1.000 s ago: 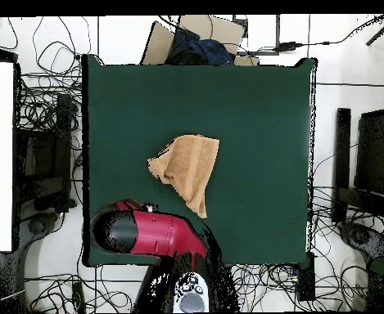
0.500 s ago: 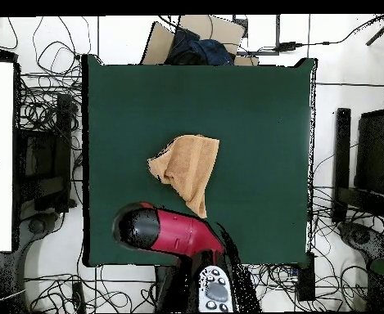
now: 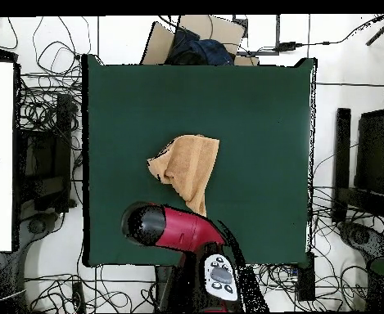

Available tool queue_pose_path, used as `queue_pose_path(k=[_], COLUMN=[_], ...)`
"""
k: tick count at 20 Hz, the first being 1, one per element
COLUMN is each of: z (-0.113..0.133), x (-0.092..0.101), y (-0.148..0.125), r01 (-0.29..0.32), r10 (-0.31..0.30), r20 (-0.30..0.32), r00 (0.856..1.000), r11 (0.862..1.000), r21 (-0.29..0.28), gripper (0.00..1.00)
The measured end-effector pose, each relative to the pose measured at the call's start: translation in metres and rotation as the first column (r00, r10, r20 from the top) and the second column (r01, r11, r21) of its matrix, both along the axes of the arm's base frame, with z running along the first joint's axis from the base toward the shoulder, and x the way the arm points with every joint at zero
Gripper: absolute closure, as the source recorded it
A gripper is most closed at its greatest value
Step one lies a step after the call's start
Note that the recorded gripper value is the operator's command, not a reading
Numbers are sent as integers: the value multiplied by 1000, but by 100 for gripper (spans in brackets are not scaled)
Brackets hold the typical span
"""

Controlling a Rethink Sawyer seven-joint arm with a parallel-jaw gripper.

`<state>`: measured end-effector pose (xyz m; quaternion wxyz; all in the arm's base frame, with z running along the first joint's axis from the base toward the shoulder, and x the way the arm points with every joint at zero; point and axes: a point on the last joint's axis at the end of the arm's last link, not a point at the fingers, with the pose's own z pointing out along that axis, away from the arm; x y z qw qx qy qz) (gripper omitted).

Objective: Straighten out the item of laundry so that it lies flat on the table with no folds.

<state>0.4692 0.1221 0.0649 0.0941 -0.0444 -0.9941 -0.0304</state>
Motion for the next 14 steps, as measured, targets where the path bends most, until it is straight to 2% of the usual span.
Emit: queue_pose_path(k=[8,14], z=[-2,11], x=[-2,2], y=[3,16], r01=[-6,-36], r10=[6,36], r20=[-4,27], r00=[1000,999], r11=[1000,999], r21=[1,-3], gripper=[0,0])
